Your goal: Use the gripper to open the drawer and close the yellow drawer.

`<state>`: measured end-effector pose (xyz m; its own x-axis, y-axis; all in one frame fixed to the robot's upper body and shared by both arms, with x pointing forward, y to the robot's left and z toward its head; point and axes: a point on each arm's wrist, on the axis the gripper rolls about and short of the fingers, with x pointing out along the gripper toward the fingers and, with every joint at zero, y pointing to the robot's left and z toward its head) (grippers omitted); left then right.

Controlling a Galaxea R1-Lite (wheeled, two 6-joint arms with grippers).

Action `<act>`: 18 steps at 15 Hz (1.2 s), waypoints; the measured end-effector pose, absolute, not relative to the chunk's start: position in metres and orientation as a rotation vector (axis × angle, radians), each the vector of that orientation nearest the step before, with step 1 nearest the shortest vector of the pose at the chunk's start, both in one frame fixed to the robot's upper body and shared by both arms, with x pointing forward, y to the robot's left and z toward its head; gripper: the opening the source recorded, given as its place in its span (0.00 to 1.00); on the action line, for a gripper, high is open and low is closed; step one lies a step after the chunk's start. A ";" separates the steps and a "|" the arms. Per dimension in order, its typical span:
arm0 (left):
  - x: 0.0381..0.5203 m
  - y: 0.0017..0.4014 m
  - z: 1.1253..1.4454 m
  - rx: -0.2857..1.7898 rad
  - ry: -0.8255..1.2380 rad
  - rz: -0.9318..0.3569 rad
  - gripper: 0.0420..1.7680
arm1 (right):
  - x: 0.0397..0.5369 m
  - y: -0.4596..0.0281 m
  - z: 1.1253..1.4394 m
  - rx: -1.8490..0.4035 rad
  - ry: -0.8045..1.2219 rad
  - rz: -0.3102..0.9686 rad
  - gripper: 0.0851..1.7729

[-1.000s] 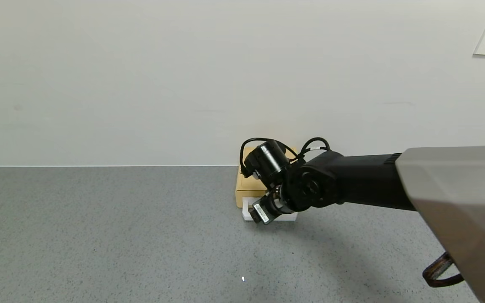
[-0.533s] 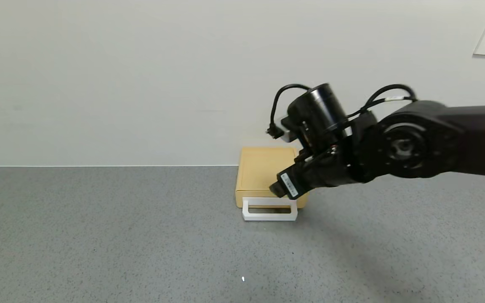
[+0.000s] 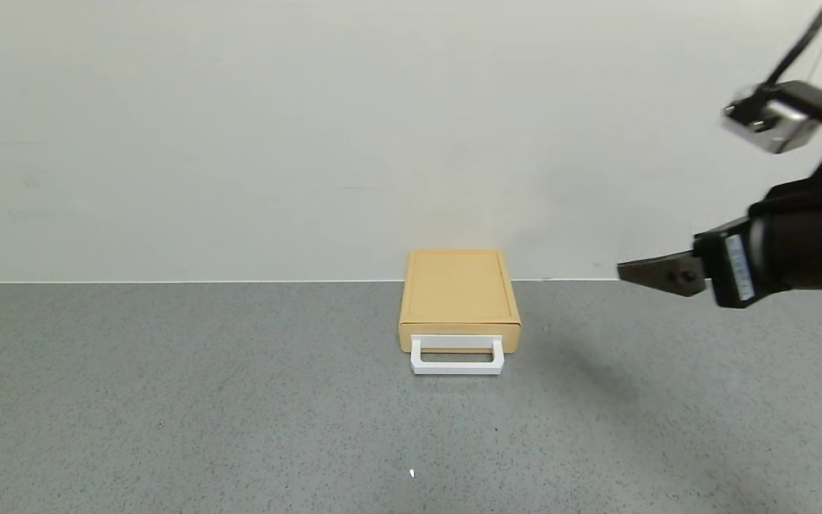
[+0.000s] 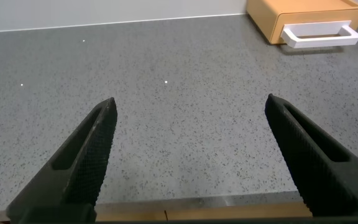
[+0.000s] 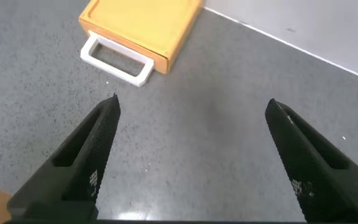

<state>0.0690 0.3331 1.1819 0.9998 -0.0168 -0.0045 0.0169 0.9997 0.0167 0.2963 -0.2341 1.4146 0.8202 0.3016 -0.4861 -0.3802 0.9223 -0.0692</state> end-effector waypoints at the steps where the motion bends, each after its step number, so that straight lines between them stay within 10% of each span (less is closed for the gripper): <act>1: 0.069 0.333 1.182 0.017 0.004 -0.017 0.97 | 0.280 -0.251 1.420 -0.140 0.458 0.357 0.96; 18: 0.069 0.333 1.182 0.016 0.005 -0.017 0.97 | 0.042 -0.341 1.340 -0.018 0.027 0.029 0.96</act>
